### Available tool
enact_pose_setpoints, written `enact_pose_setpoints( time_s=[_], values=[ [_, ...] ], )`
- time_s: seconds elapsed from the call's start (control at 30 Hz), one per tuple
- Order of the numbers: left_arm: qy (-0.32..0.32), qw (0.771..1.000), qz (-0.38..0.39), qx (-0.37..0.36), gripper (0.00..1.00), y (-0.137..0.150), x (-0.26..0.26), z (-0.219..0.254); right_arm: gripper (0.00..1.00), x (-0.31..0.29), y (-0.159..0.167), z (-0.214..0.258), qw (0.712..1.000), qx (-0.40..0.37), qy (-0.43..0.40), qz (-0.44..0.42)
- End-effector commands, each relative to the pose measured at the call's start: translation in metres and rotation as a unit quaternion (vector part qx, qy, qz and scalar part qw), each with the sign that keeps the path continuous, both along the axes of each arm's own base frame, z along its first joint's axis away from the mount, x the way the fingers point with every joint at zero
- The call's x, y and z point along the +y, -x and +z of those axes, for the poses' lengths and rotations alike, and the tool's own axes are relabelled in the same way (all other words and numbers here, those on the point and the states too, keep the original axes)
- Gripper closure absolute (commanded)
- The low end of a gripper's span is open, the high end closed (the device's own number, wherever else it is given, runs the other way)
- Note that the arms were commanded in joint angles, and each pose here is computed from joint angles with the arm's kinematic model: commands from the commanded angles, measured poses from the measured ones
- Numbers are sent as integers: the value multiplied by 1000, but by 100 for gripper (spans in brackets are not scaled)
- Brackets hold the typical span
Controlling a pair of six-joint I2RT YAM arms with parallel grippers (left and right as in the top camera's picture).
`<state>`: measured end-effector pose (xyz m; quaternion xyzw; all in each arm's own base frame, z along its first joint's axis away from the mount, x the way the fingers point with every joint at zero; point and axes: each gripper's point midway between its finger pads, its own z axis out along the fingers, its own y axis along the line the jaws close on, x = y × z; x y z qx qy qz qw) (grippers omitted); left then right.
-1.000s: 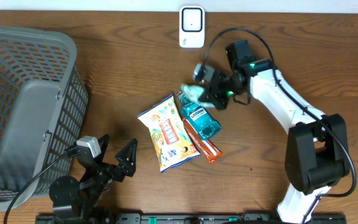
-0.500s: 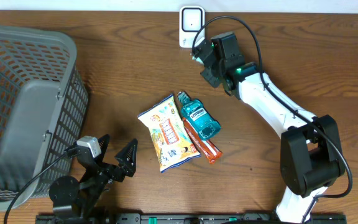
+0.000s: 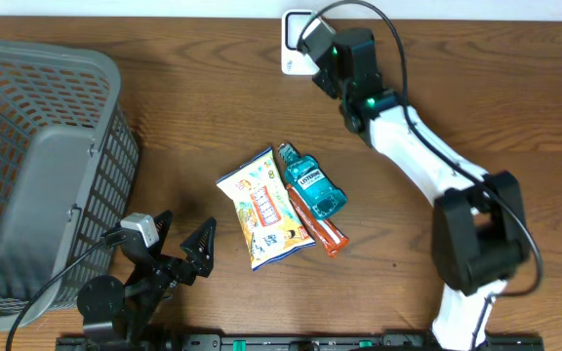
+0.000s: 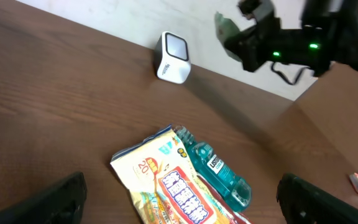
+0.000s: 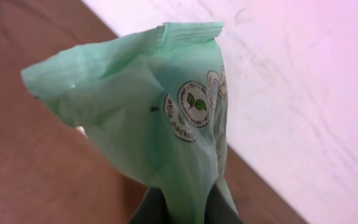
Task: Scan the item barcode
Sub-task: 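Lift the wipes pack and carry it up toward the white scanner, then hold the wipes pack in front of the white scanner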
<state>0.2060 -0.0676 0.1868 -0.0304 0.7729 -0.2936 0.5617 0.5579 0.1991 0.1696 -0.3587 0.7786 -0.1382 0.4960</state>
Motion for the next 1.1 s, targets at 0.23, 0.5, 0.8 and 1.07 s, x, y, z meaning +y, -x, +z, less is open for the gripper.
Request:
enact_pose_setpoints(
  time_s=[0.23, 0.5, 0.8, 1.07],
  values=[
    [0, 1000, -1, -2, 2, 0, 0, 0, 97, 2, -74, -46, 994, -2, 94, -52],
    [0, 1000, -1, -2, 2, 0, 0, 0, 97, 5, -92, -61, 991, -11, 113, -70],
    [0, 1000, -1, -2, 2, 0, 0, 0, 97, 13, -90, -62, 991, -10, 121, -52],
    [0, 1000, -1, -2, 2, 0, 0, 0, 97, 35, -86, -67, 995, -3, 102, -13]
  ],
)
